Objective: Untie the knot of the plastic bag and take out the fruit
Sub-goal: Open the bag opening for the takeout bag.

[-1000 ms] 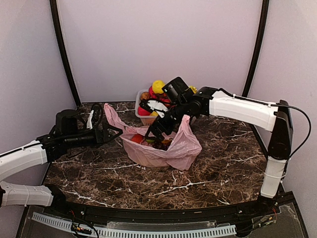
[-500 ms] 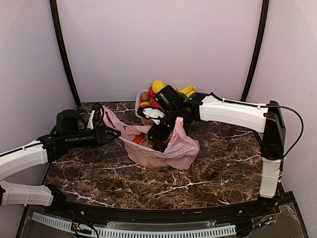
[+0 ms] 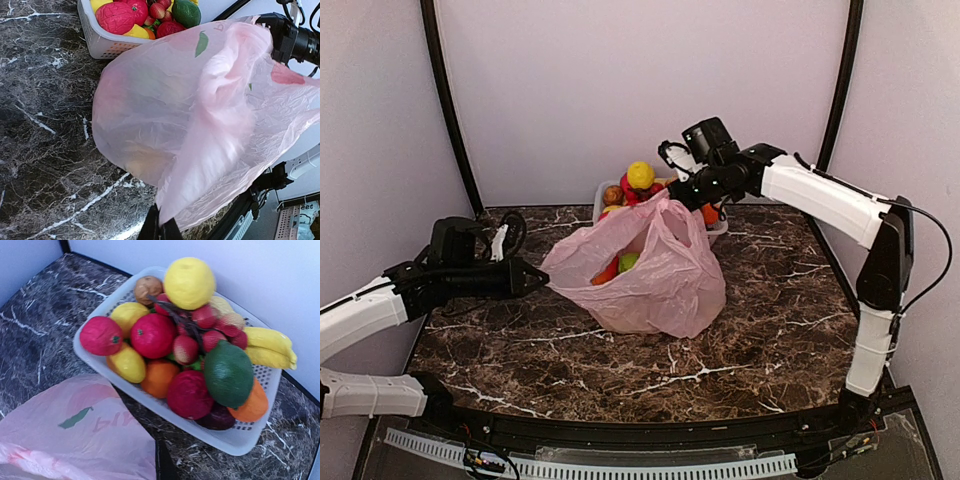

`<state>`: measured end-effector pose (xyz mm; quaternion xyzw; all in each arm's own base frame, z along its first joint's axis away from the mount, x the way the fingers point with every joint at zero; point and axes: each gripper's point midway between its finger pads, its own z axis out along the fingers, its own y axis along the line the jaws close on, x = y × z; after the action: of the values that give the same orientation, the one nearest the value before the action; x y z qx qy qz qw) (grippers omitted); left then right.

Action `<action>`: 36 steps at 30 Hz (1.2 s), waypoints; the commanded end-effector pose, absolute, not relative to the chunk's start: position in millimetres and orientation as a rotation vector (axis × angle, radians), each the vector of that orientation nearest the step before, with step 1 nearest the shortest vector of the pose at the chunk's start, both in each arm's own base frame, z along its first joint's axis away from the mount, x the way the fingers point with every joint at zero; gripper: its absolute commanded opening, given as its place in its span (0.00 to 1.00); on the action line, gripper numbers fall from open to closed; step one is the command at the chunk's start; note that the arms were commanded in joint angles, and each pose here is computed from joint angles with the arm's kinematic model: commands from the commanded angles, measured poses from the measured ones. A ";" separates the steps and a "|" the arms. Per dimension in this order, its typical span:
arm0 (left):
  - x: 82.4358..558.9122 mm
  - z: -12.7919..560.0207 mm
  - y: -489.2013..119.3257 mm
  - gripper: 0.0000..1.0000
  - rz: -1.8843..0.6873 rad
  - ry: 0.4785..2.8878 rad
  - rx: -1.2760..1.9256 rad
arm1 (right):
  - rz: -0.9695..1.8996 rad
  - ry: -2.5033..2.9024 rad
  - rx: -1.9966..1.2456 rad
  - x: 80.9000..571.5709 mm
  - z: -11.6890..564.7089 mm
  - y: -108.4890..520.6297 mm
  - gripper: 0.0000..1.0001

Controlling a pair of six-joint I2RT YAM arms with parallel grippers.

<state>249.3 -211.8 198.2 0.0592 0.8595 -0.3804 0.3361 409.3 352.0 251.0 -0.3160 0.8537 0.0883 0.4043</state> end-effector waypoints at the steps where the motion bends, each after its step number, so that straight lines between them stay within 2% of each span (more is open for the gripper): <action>1: 233.4 187.5 -186.3 0.01 -0.808 2.344 0.191 | 0.316 2.126 -0.501 441.2 305.2 300.2 0.00; 5: 227.5 187.5 -173.0 0.01 -0.728 2.360 0.194 | 0.404 2.129 -0.443 447.8 309.1 283.8 0.00; 10: 223.5 196.4 -181.1 0.01 -0.786 2.332 0.252 | 0.607 2.055 -0.585 429.8 319.4 311.3 0.00; 12: 224.5 202.8 -185.3 0.04 -0.805 2.316 0.276 | 0.697 2.016 -0.679 417.7 322.5 325.3 0.00; 13: 225.8 210.8 -187.2 0.07 -0.814 2.299 0.287 | 0.730 1.997 -0.716 412.2 324.6 330.9 0.00; 15: 228.7 225.8 -190.3 0.21 -0.816 2.268 0.318 | 0.770 1.967 -0.781 402.5 326.4 339.8 0.00; 16: 230.0 230.0 -191.6 0.38 -0.811 2.261 0.339 | 0.779 1.958 -0.808 398.3 326.1 343.7 0.00; 17: 232.1 245.9 -194.8 0.46 -0.821 2.223 0.366 | 0.782 1.949 -0.826 395.2 326.5 346.0 0.00; 18: 234.5 249.1 -197.3 0.60 -0.822 2.223 0.377 | 0.785 1.944 -0.840 393.1 326.3 348.1 0.00; 20: 240.1 266.8 -205.5 0.75 -0.844 2.192 0.416 | 0.794 1.942 -0.857 389.2 324.5 352.5 0.00; 22: 247.4 280.8 -216.1 0.84 -0.877 2.166 0.451 | 0.811 1.940 -0.872 385.4 322.9 357.8 0.00; 25: 260.8 289.1 -234.0 0.91 -0.935 2.146 0.488 | 0.827 1.934 -0.896 377.8 320.2 368.4 0.00; 31: 282.2 294.3 -261.6 0.96 -1.047 2.106 0.489 | 0.847 1.929 -0.912 369.7 318.0 383.0 0.00; 36: 282.4 297.3 -290.6 0.98 -1.121 2.065 0.514 | 0.852 1.934 -0.901 367.1 316.7 391.1 0.00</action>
<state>287.2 -265.8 267.9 0.1807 0.8367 -0.3913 0.3380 369.4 380.0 302.2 -0.3594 0.7839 0.3245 0.3886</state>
